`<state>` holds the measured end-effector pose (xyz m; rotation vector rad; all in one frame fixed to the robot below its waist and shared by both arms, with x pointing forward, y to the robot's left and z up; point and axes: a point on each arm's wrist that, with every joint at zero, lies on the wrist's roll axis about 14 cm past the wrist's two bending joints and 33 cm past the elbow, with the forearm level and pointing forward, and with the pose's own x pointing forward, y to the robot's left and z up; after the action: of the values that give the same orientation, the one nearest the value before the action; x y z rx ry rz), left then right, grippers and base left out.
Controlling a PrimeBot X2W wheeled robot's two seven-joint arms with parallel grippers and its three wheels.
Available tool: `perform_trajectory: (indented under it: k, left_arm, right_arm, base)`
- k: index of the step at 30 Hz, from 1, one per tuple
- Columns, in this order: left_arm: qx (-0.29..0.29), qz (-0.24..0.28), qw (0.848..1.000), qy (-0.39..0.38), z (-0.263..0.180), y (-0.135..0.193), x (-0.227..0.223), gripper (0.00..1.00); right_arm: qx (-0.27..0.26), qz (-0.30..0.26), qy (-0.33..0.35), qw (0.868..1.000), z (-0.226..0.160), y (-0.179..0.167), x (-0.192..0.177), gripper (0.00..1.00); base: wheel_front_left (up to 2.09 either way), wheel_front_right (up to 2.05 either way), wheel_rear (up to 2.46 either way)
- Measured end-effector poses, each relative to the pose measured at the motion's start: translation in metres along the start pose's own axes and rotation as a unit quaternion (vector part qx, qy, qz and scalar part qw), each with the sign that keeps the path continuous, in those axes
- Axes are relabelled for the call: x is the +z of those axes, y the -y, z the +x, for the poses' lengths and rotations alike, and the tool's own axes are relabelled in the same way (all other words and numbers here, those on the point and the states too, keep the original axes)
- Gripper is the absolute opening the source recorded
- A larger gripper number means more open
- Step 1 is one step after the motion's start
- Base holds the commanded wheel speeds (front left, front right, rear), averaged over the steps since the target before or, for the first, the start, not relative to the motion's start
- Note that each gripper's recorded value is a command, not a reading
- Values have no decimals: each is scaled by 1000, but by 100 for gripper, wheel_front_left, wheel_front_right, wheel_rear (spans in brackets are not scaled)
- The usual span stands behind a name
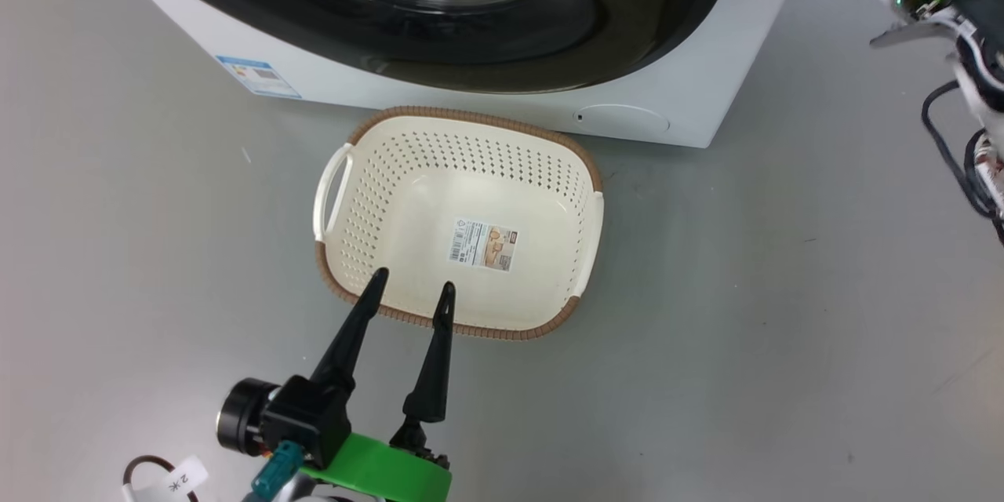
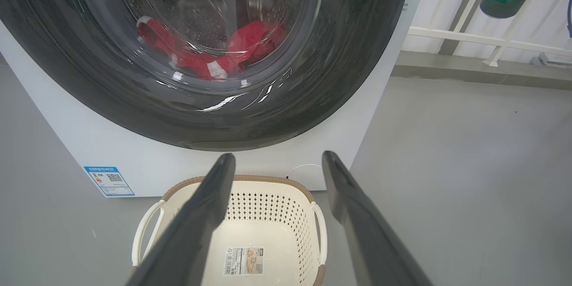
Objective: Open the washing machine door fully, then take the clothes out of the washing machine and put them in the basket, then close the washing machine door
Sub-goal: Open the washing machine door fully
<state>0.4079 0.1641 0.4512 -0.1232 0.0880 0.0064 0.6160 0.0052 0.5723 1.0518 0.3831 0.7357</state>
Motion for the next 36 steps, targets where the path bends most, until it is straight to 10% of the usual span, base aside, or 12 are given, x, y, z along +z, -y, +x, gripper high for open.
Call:
perform_trajectory:
  k: [36]
  left_arm:
    - [11,-9,1000,-1,7,-6,0,100]
  right_arm:
    - [30,82,-117,989,35,-2,-28,0]
  base:
    - [0,0,0]
